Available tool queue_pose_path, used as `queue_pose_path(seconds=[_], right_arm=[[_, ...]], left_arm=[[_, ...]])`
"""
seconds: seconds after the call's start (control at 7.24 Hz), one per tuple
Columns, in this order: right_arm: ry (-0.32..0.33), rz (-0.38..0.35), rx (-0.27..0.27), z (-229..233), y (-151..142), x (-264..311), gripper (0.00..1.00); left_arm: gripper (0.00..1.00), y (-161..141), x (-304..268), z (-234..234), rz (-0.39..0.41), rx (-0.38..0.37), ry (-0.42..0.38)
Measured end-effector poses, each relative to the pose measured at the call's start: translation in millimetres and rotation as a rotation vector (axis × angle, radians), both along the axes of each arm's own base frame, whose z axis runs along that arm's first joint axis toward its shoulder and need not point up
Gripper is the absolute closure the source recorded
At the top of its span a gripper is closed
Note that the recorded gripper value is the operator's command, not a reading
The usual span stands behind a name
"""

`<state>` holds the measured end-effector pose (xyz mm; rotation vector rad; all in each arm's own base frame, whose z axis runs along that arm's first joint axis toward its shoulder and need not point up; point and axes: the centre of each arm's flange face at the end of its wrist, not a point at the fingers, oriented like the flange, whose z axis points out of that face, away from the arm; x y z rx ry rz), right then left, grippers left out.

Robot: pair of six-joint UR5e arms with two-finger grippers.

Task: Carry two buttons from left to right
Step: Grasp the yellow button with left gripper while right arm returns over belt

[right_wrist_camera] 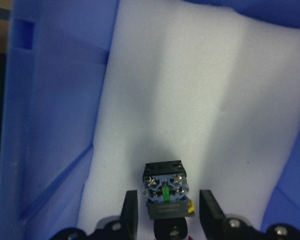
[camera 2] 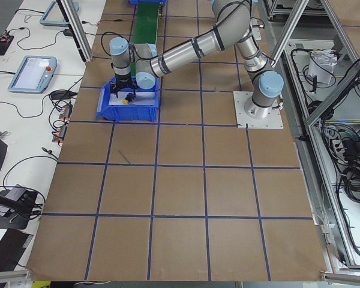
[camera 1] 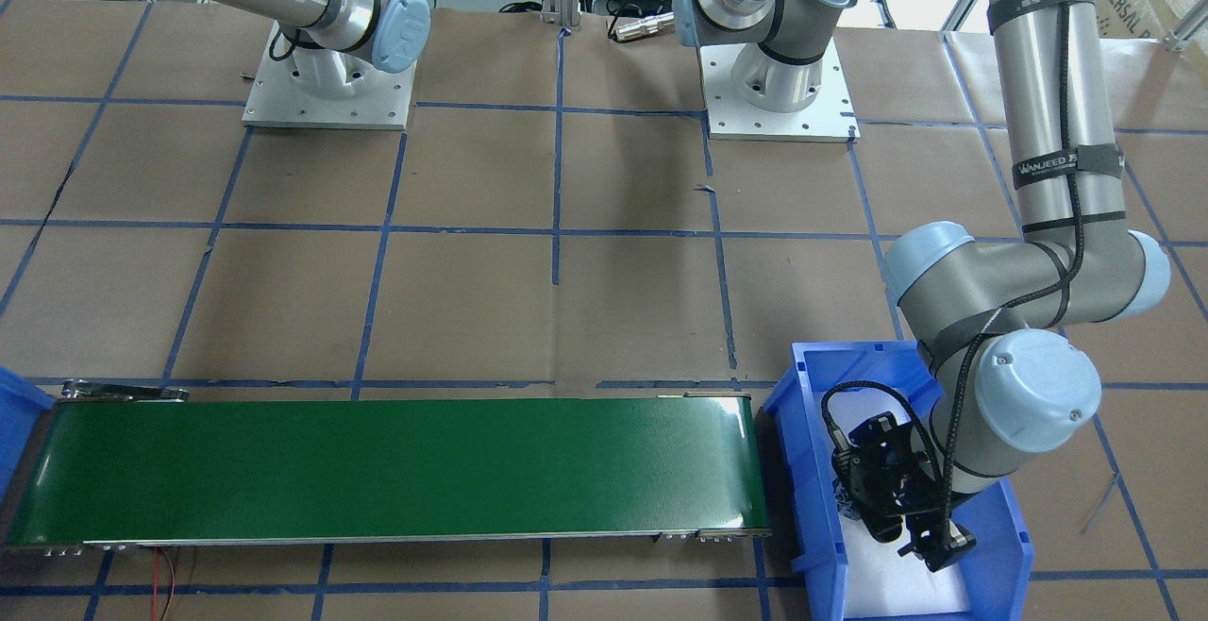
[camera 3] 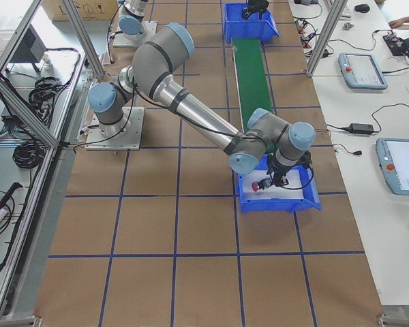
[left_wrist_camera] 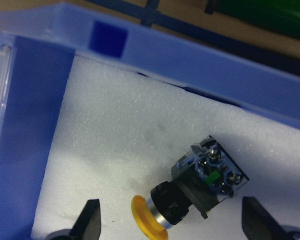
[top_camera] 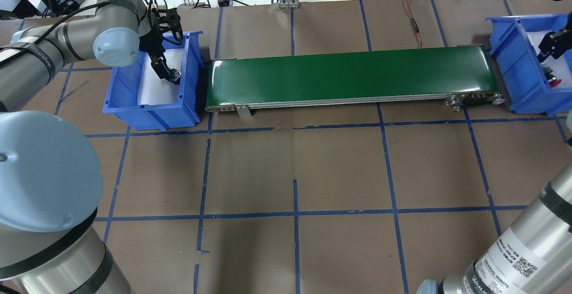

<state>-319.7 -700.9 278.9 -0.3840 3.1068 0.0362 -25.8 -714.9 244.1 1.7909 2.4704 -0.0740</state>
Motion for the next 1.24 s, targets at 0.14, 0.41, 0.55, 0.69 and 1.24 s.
queue_pose_path(seconds=[0.14,0.41,0.55,0.69,1.24], right_arm=[[0.018,0.001,-0.026,31.8,5.6,4.0,0.46],[0.057,0.013,-0.086,97.3,17.6,20.9,0.46],[0.075,0.046,-0.117,123.8,14.7,48.4,0.43],[0.085,0.102,-0.145,139.9,1.1,100.0,0.39],[0.045,0.027,-0.182,148.6,-27.4,338.2,0.15]], left_arm=[[0.00,0.5,-2.0,0.9,-0.035,0.000,-0.004],[0.00,1.5,-4.9,-0.6,-0.068,0.005,-0.007],[0.00,3.3,-6.1,-2.6,-0.082,0.011,-0.008],[0.00,6.0,-4.0,-7.3,-0.098,0.017,-0.010],[0.00,8.0,1.1,-22.1,-0.103,0.009,-0.013]])
